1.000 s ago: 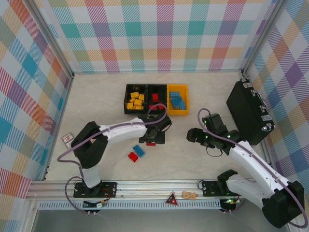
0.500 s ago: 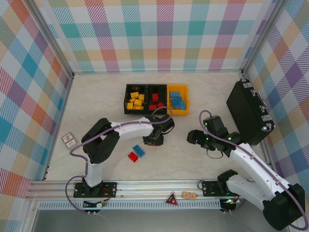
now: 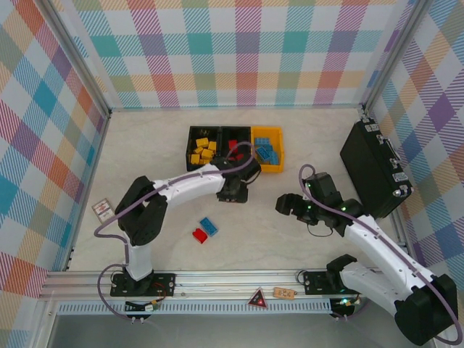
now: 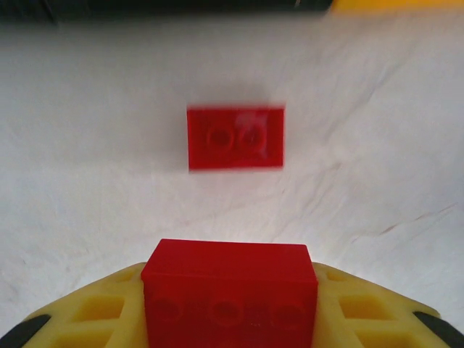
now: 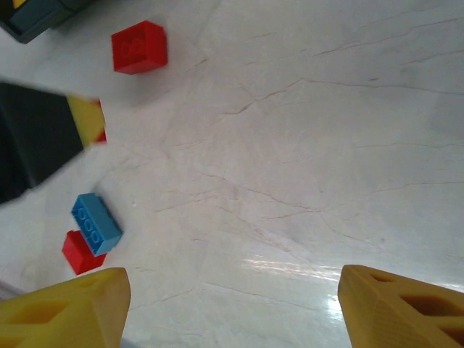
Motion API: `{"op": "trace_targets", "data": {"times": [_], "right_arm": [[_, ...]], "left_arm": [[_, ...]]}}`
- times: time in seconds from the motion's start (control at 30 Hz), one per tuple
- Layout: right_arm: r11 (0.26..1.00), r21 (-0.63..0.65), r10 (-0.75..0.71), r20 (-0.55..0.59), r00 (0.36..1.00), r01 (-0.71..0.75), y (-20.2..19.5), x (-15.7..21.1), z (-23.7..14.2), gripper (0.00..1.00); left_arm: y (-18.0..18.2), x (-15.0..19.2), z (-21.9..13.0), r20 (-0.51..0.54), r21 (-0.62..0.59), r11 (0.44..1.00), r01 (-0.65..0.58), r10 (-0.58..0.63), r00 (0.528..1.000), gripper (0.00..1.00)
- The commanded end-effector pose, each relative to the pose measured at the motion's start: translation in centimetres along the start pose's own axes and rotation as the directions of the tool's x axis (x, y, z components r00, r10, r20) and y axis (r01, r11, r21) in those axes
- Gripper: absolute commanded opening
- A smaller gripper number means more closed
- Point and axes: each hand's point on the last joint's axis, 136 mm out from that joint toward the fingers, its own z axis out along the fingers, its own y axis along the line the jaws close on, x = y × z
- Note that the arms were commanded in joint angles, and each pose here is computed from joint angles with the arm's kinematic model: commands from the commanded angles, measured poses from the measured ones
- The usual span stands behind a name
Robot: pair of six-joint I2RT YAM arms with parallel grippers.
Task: Sort the legos into containers by color
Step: Pick up the lego from the center of the table, then place the lego in the container.
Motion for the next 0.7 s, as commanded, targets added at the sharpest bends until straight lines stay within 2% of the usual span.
{"op": "trace_targets", "data": {"times": [0.0,0.33,0.67], "right_arm": [[0.992,-0.121,-0.033,0.022,0.999,0.035,2.8,-0.3,-0.3,0.75],[0.993,-0.11,-0.037,0.027,0.999,0.039,3.2,-0.7,0.3,0.76],[0.997,-0.066,-0.027,0.035,0.999,0.029,2.5,-0.7,0.3,0.76]], "left_arm": [[0.5,-2.2,-1.2,0.014,-0.006,1.0,-0.028,0.028,0.999,0.25],[0.4,-9.7,-0.5,0.072,0.002,1.0,0.003,-0.003,0.997,0.25],[1.6,-14.0,4.1,0.048,-0.026,0.998,0.05,-0.049,0.998,0.27]]}}
